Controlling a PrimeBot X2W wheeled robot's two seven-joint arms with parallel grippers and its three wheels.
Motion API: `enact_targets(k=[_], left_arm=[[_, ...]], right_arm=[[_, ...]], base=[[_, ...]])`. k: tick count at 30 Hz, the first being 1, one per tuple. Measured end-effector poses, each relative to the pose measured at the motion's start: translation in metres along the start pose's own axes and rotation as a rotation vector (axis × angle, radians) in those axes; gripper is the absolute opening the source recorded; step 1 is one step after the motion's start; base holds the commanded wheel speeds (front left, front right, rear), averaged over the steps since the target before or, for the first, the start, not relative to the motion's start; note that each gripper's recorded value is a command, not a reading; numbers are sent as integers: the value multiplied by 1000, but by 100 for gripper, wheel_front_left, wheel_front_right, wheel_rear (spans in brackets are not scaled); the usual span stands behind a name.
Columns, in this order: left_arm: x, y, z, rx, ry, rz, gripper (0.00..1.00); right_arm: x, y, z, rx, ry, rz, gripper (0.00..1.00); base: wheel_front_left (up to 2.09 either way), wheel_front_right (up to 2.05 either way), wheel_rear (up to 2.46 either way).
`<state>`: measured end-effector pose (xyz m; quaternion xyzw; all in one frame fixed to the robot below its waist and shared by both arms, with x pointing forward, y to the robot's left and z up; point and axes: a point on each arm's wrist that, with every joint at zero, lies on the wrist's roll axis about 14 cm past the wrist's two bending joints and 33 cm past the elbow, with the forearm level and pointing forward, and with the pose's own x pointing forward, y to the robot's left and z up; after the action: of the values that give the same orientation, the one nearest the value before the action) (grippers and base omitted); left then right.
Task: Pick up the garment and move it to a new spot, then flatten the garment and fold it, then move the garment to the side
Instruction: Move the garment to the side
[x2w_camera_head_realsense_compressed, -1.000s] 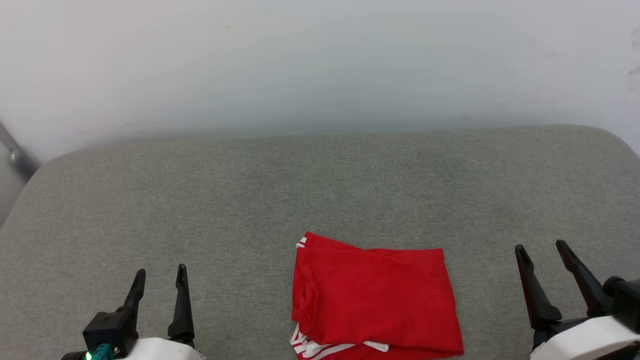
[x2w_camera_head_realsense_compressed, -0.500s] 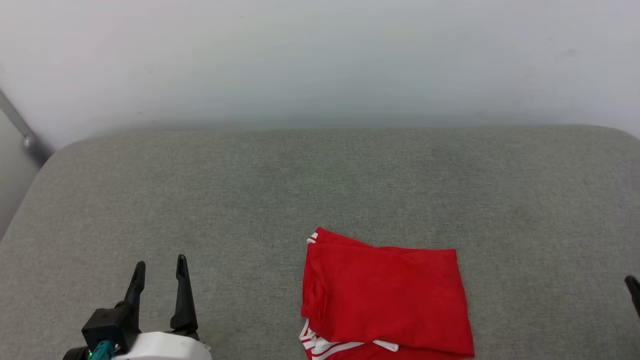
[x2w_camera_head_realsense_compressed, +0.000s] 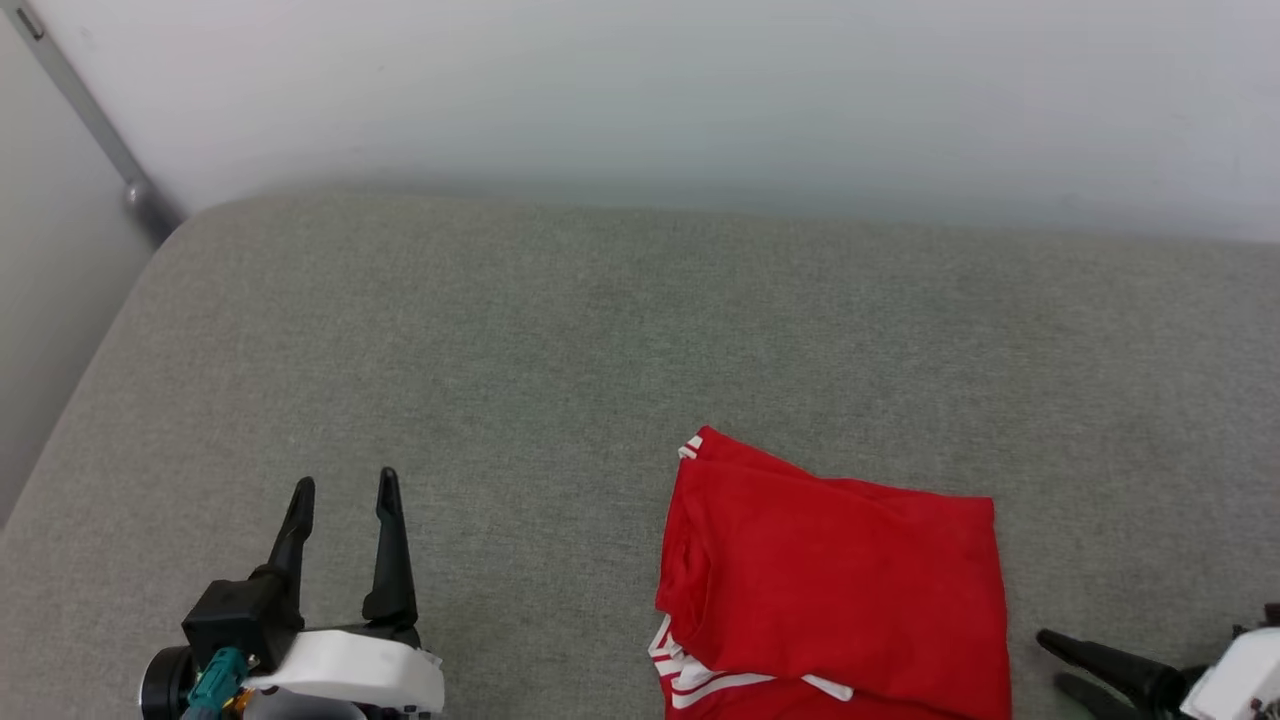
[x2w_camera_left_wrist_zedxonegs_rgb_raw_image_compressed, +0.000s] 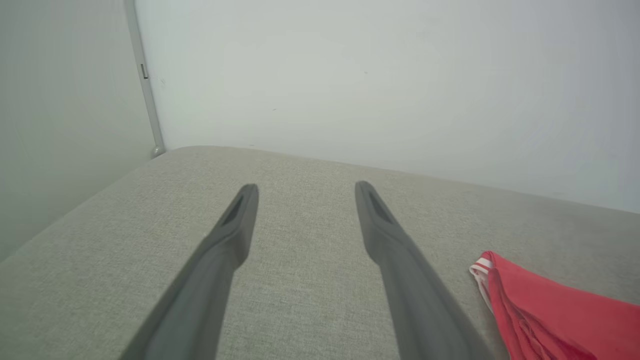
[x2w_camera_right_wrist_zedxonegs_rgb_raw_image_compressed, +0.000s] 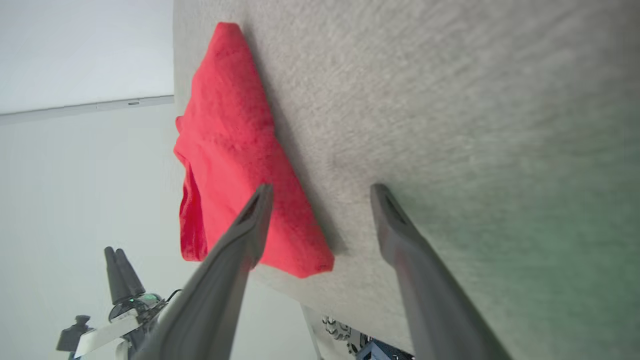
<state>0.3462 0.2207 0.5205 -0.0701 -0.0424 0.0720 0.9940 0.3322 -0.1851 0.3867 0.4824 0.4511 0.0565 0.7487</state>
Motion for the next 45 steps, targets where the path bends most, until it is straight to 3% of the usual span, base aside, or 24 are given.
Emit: enact_targets(k=[8, 9, 10, 11, 12, 20, 26, 27, 32, 38, 45], left_arm=[[8, 6, -8, 16, 23, 16, 100], [8, 6, -9, 19, 24, 16, 100], [8, 7, -9, 20, 26, 19, 100], [7, 8, -11, 20, 30, 20, 100], [8, 8, -12, 21, 33, 20, 100], [10, 1, -15, 17, 40, -8, 100], [16, -16, -13, 20, 32, -81, 100], [22, -32, -14, 24, 28, -135, 100], [39, -72, -12, 22, 9, -252, 100], [70, -140, -9, 22, -43, -441, 100], [110, -217, -23, 31, -62, -659, 100]], right_arm=[[49, 38, -13, 127, 143, 142, 100], [53, 39, -15, 127, 159, 142, 95], [57, 41, -18, 133, 171, 147, 49], [59, 43, -19, 136, 178, 150, 30], [61, 45, -21, 135, 187, 154, 0], [61, 58, -23, 50, 167, 157, 0], [39, 55, 1, -239, 44, 36, 0], [24, 45, 13, -376, -15, -53, 0], [-11, 28, 49, -538, -132, -202, 0], [-59, 4, 98, -623, -271, -380, 0], [-100, -35, 165, -620, -423, -591, 0]], base=[[0, 0, 0], [0, 0, 0], [0, 0, 0], [0, 0, 0], [0, 0, 0], [0, 0, 0], [0, 0, 0], [0, 0, 0], [0, 0, 0], [0, 0, 0], [0, 0, 0]])
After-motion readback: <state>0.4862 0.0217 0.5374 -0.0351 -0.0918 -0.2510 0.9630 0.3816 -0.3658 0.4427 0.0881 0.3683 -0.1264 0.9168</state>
